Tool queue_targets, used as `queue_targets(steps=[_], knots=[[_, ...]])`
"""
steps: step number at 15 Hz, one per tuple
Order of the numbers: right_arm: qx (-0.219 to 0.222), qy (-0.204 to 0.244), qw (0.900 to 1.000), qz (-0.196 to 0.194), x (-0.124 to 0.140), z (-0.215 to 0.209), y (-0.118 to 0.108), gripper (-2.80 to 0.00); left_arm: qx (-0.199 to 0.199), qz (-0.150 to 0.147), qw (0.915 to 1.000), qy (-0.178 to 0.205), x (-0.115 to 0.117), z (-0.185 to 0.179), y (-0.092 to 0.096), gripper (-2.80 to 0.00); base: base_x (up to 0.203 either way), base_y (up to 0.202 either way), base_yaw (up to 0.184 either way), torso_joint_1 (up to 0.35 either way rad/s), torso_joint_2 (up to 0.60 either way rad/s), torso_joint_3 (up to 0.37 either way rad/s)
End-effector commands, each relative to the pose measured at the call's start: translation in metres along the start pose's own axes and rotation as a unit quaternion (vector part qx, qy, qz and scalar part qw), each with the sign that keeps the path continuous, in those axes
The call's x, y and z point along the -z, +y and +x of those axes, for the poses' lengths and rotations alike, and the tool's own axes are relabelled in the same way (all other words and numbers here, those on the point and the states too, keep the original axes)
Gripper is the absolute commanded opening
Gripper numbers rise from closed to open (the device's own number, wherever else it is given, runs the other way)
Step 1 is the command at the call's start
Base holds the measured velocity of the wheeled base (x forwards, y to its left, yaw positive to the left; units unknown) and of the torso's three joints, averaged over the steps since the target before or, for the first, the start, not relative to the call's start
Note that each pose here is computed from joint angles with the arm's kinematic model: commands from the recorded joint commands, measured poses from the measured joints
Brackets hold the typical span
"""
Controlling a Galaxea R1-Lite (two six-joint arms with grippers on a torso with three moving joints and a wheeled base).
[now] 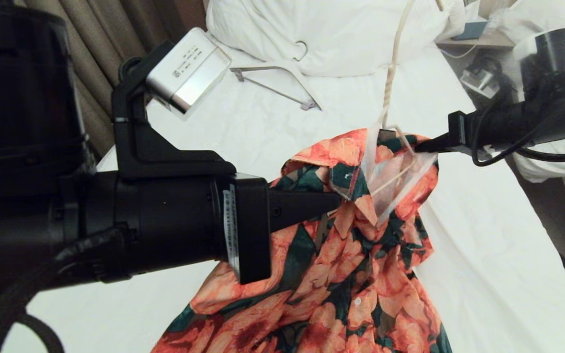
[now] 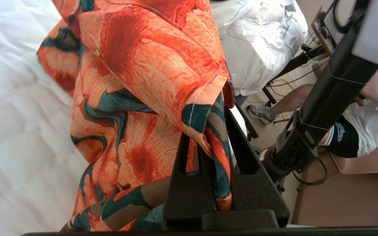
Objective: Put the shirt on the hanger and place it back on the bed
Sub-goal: Hook the other side of the shirt onto the hanger
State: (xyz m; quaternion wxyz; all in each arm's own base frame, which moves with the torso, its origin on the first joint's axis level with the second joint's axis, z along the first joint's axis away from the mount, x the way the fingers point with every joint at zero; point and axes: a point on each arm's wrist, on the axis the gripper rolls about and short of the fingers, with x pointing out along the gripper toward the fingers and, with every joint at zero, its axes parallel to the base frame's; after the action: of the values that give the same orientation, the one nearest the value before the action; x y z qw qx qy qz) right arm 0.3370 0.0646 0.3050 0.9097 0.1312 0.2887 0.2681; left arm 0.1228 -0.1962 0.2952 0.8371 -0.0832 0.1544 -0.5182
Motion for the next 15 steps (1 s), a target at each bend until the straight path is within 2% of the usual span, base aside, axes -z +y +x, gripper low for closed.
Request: queue_targets(steps=[1,3,6,9,11,15], knots=[[-0.006,-0.011,1.0,-0.007,-0.004,-0.008,0.007,-2.8,0.002,-0.001,1.0,0.002,0.001,0.001,-0.001,-2.8,0.0,0.0,0.0,0.0,0.0,0.0],[-0.01,-0.016,1.0,-0.011,-0.008,-0.014,0.012,-2.8,-0.001,-0.001,1.0,0.005,0.002,0.004,0.0,-2.8,0.0,0.0,0.0,0.0,0.0,0.0],[-0.031,-0.016,0.999,-0.023,-0.014,-0.032,0.036,-2.8,-0.02,-0.001,0.9998,-0.005,0.001,0.004,0.001,-2.8,0.0,0.0,0.0,0.0,0.0,0.0],[-0.065,-0.03,0.996,-0.049,-0.014,-0.047,0.067,-2.8,-0.012,0.001,0.9992,-0.039,0.001,0.004,0.001,-2.8,0.0,0.0,0.0,0.0,0.0,0.0],[-0.094,-0.051,0.993,-0.046,-0.017,-0.061,0.088,-2.8,-0.001,0.006,0.9967,-0.081,0.0,0.006,0.001,-2.8,0.0,0.0,0.0,0.0,0.0,0.0],[-0.144,-0.097,0.982,-0.076,-0.02,-0.08,0.118,-2.8,0.002,0.0,0.9961,-0.088,0.001,0.006,0.002,-2.8,0.0,0.0,0.0,0.0,0.0,0.0]])
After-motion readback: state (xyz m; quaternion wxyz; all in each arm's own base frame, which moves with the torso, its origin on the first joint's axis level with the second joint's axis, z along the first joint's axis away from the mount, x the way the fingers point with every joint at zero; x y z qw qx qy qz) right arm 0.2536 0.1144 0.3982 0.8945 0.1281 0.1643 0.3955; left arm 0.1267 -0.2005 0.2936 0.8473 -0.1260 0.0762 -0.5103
